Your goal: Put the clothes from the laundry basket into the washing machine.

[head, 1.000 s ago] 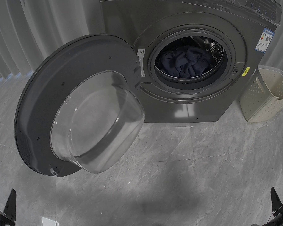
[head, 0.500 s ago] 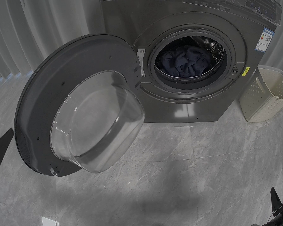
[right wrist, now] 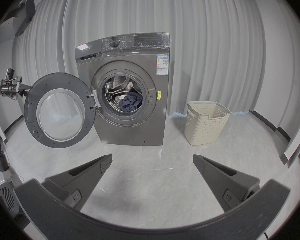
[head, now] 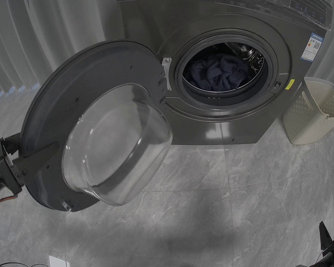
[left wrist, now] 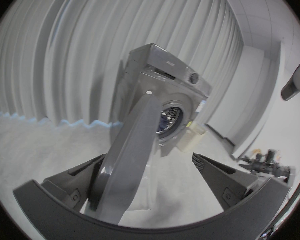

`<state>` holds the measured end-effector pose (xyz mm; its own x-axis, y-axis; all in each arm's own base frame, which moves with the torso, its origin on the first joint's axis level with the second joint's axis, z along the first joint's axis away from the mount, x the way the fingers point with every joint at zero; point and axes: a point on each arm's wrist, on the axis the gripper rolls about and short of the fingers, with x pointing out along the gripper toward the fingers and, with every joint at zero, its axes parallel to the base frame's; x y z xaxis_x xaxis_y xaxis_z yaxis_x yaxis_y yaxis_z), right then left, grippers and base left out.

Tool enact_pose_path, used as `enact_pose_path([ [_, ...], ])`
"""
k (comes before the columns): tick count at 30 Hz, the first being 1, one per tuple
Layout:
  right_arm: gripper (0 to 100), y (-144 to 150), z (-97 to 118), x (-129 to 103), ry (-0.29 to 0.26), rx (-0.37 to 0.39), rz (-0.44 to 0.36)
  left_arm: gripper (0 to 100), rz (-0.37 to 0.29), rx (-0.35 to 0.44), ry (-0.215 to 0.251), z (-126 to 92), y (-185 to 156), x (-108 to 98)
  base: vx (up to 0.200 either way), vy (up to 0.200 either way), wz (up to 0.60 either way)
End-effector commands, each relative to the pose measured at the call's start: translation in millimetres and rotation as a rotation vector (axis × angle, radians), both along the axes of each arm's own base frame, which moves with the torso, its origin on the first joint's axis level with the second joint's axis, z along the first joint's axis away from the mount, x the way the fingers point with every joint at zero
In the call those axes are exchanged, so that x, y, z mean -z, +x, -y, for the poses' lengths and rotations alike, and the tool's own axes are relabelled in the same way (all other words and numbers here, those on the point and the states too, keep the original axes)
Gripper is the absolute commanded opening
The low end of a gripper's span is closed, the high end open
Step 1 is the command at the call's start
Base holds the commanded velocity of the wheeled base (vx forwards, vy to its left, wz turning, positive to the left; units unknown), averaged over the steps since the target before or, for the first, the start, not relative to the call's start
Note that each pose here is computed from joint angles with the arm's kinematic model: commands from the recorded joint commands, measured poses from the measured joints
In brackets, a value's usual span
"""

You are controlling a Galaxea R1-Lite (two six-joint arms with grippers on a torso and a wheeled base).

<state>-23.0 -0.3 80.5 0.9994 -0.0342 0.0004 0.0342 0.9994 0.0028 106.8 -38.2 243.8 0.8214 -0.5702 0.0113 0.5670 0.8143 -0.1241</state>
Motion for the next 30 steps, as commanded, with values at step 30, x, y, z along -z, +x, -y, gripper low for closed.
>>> enact_pose_path([
  [30, 100, 1, 0, 4, 0.000, -0.001, -0.010, 100, -0.100, 0.113, 0.073, 29, 31, 15, 0.000, 0.000, 0.00],
])
